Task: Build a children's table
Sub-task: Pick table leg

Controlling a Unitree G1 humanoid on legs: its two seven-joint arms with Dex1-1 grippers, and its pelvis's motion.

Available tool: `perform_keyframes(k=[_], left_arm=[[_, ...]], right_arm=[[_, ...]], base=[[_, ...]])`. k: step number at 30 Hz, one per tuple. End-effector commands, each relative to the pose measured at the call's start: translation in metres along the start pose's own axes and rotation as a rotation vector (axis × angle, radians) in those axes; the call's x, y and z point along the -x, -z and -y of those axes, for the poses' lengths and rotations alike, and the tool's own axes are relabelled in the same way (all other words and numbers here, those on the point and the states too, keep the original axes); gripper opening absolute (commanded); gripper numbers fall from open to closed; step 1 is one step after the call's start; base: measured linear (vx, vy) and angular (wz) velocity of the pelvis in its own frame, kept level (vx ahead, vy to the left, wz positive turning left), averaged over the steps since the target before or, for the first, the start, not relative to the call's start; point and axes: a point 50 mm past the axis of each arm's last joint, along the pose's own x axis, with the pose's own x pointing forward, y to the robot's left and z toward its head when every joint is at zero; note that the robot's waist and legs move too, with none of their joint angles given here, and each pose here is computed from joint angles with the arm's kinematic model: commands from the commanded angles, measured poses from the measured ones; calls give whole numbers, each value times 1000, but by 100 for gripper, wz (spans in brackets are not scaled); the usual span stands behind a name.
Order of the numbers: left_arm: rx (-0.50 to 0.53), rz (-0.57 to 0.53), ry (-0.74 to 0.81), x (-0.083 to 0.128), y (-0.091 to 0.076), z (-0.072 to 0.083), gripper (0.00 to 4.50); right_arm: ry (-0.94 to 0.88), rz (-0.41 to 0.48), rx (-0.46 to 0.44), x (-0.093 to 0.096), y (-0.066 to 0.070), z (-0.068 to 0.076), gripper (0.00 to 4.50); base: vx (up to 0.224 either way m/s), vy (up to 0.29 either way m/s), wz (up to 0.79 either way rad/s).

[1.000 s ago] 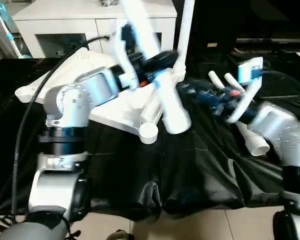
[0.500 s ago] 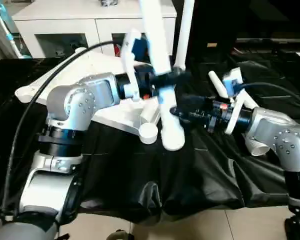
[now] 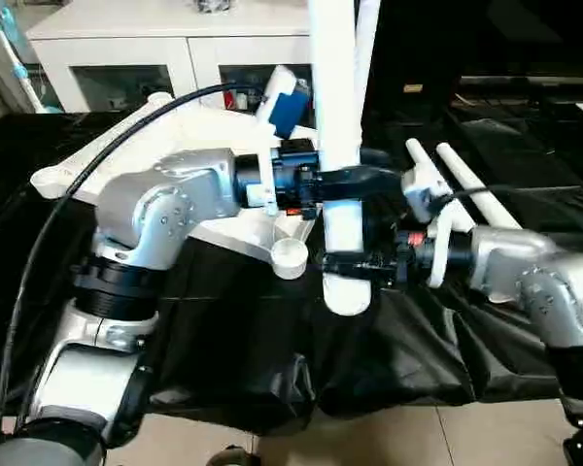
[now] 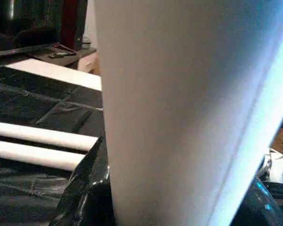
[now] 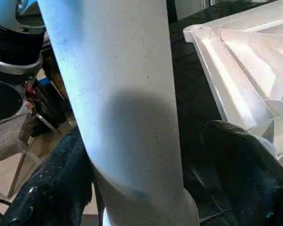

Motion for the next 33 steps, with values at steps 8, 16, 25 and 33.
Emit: perform_keyframes(k=[8, 16, 25, 33], left_arm=[[-31, 19, 4, 4, -3, 1, 183], [-25, 27, -13, 5, -3, -1, 183], [1, 112, -283, 7, -7, -22, 287], [52, 160, -569, 7, 7, -41, 346]], right_arm=[[4, -12, 22, -2, 1, -1, 295], [13, 10, 25, -6, 1, -1, 224], [227, 128, 110, -14, -11, 11, 198], [306, 159, 126, -28, -8, 8, 192]], base=[[0, 0, 0], [0, 0, 0], [0, 0, 0], [0, 0, 0]])
